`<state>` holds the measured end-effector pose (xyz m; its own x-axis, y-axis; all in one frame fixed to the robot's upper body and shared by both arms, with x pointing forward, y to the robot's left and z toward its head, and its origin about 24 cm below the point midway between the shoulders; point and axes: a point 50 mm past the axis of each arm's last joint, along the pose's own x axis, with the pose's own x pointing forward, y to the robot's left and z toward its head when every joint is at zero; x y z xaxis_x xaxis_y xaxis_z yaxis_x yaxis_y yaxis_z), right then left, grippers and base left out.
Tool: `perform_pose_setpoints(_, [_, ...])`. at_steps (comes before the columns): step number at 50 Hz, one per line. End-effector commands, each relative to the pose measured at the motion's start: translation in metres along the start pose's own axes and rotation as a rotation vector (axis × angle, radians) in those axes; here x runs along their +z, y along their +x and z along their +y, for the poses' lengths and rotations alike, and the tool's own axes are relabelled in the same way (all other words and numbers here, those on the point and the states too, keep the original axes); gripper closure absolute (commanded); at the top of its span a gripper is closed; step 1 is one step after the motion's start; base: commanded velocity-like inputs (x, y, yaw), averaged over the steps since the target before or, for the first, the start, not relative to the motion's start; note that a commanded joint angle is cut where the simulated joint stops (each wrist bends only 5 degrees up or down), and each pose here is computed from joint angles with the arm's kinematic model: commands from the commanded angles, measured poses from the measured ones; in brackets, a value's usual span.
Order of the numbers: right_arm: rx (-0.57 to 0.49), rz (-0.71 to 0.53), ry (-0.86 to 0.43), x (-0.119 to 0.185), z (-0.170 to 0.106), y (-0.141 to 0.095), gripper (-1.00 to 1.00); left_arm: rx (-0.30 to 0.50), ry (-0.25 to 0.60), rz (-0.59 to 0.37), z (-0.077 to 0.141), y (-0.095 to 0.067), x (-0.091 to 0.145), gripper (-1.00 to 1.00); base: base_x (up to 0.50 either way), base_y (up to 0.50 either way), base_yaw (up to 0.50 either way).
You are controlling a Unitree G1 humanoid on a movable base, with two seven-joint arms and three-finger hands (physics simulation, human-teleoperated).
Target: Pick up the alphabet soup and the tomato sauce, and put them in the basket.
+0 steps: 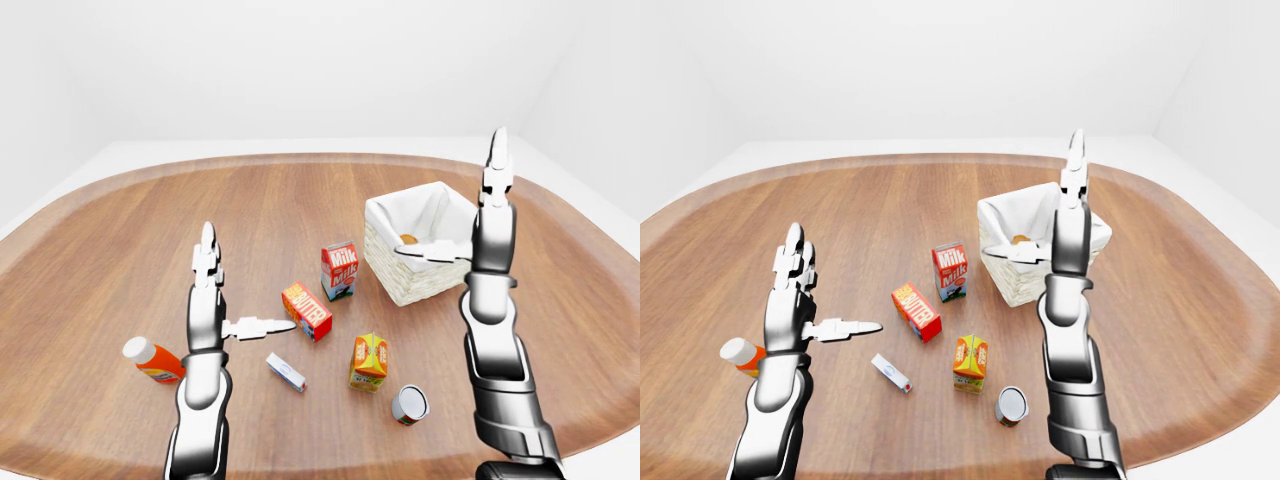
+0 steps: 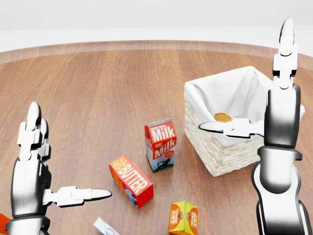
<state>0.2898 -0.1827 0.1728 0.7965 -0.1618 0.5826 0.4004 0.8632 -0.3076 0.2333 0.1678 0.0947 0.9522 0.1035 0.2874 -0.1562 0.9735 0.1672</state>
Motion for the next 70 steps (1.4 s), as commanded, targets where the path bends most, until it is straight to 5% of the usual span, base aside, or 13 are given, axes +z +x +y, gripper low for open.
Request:
perform_pose_setpoints(1, [0.010,-0.043,0.047,0.017,-0.009,-0.023,-1.00,0.001,0.000,-0.005,0.001,-0.001,0.001,-1.00,0.00,0.00,0.00])
perform_pose_setpoints(26, [0.043,0.071,0.061,0.006,-0.013,-0.061,-1.00,-0.001,0.002,0.005,0.000,-0.001,-0.001,-1.00,0.00,0.00,0.00])
perform_pose_setpoints(70, [0.091,0.154,0.202,0.030,-0.037,-0.116,-1.00,0.006,0.001,-0.002,0.001,0.000,0.001,-1.00,0.00,0.00,0.00])
